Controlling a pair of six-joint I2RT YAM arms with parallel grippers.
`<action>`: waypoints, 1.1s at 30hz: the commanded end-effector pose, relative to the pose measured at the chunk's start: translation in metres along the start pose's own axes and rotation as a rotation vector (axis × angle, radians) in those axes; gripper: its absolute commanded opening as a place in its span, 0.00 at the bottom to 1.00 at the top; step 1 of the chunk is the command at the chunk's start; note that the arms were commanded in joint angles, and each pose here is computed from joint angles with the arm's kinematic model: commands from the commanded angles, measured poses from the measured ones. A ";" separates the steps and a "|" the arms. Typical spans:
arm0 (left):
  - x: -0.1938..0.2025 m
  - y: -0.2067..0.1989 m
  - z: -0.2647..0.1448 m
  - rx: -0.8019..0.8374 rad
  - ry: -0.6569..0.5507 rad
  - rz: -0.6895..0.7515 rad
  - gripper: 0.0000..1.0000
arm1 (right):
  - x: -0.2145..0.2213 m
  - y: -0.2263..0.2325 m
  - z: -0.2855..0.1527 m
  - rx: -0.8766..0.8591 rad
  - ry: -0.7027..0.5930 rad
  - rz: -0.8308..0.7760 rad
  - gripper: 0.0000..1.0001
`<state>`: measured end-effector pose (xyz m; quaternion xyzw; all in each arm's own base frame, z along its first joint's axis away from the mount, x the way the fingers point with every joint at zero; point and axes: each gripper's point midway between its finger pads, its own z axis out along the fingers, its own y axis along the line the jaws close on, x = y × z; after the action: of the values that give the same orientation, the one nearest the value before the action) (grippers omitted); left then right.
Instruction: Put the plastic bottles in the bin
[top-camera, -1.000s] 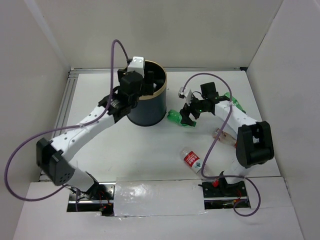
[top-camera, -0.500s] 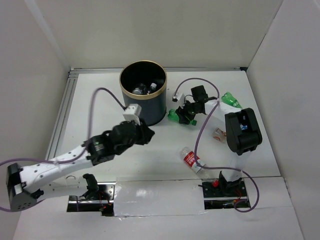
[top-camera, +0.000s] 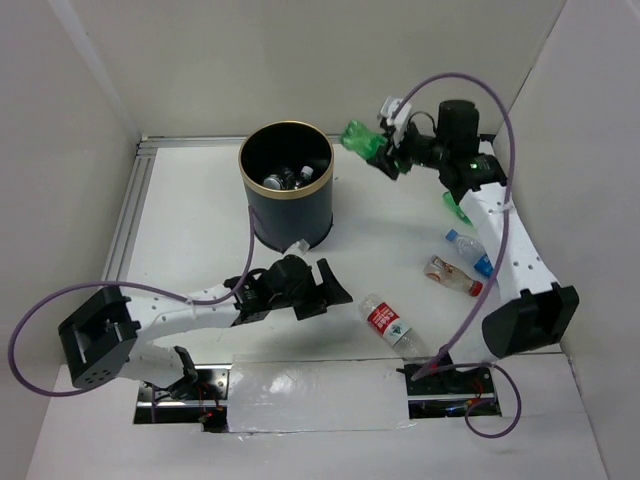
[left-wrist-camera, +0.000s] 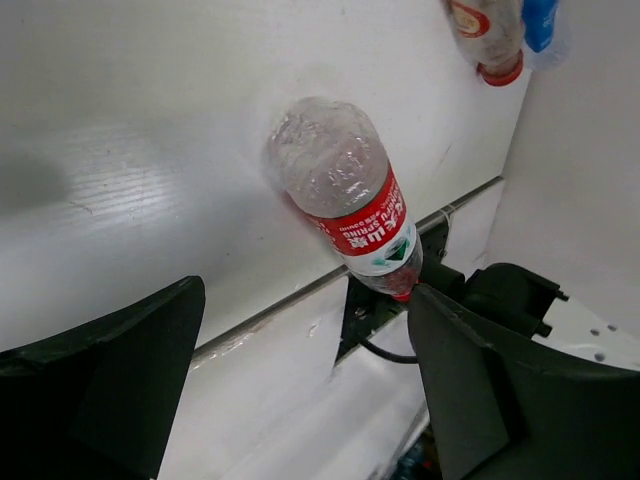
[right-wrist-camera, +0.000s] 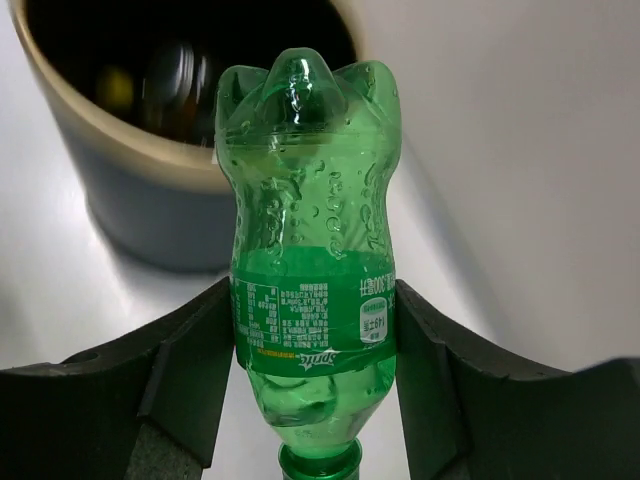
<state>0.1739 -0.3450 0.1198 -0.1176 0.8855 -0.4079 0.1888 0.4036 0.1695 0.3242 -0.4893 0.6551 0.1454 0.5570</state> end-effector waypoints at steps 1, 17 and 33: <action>0.007 -0.034 0.007 0.107 0.086 -0.146 0.96 | -0.116 0.005 -0.010 -0.017 -0.285 -0.109 0.13; 0.021 -0.036 0.070 0.042 0.193 -0.230 0.99 | -0.167 0.024 0.112 -0.112 -0.323 0.023 1.00; 0.065 -0.044 0.130 -0.067 0.338 -0.199 0.10 | 0.080 0.020 -0.091 0.301 0.075 0.340 1.00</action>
<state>0.1816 -0.4861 0.0560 -0.1608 0.8976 -0.4104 -0.0020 0.3489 0.1045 0.3080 -0.3328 0.7224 0.1394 0.5899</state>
